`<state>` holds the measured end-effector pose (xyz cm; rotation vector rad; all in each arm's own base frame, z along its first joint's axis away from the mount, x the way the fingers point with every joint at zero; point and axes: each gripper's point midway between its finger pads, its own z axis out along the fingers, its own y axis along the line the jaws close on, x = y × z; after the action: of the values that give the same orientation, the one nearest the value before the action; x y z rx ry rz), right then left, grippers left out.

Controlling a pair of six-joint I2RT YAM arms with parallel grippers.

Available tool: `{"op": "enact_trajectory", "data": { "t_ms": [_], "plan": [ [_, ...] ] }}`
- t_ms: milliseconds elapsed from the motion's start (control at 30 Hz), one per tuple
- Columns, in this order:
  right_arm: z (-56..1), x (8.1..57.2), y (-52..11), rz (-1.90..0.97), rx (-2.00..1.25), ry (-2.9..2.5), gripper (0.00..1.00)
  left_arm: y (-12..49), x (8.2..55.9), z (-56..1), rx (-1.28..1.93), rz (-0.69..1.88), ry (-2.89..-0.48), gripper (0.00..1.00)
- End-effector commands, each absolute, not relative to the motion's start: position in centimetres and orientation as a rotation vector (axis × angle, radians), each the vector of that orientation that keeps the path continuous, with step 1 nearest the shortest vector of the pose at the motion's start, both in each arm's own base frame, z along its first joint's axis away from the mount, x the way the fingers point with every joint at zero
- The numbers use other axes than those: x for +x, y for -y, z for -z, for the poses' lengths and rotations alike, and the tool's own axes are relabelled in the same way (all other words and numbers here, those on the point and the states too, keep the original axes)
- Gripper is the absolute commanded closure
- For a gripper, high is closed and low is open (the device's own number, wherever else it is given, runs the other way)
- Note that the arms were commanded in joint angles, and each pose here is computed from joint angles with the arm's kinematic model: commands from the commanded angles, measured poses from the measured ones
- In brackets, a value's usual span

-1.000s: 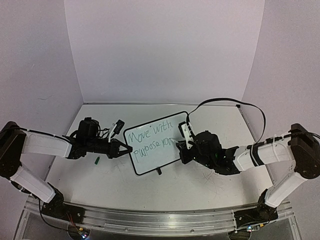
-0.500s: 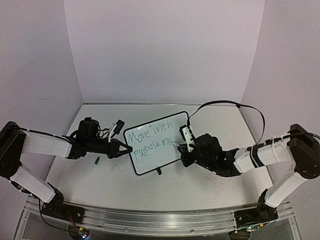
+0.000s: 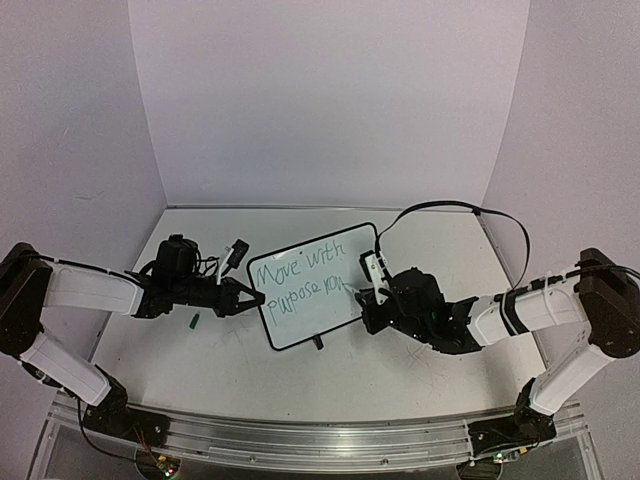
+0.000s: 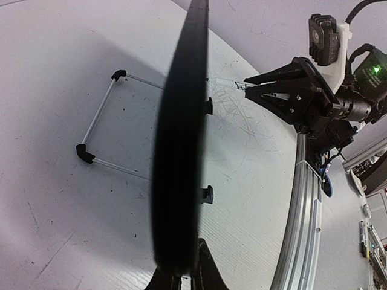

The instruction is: Write a sentence on the whiteboard

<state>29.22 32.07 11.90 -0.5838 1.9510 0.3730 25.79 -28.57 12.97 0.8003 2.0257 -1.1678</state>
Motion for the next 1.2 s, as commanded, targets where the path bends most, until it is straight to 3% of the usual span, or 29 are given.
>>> {"op": "enact_trajectory", "data": {
  "t_ms": [0, 867, 1167],
  "plan": [
    [-11.7, 29.4, -31.4, -0.356, -0.557, -1.965, 1.0, 28.1, 26.7, -13.2, 0.817, 1.065, -2.012, 1.0],
    [-15.9, 32.1, -31.7, -0.304, -0.492, -1.871, 1.0, 28.1, 26.6, -13.0, 0.819, 1.071, -2.017, 1.0],
    [-16.8, 29.4, -31.4, -0.421, -0.55, -1.852, 1.0, 28.0, 26.8, -13.1, 0.811, 1.058, -2.017, 1.0]
  ]
}}
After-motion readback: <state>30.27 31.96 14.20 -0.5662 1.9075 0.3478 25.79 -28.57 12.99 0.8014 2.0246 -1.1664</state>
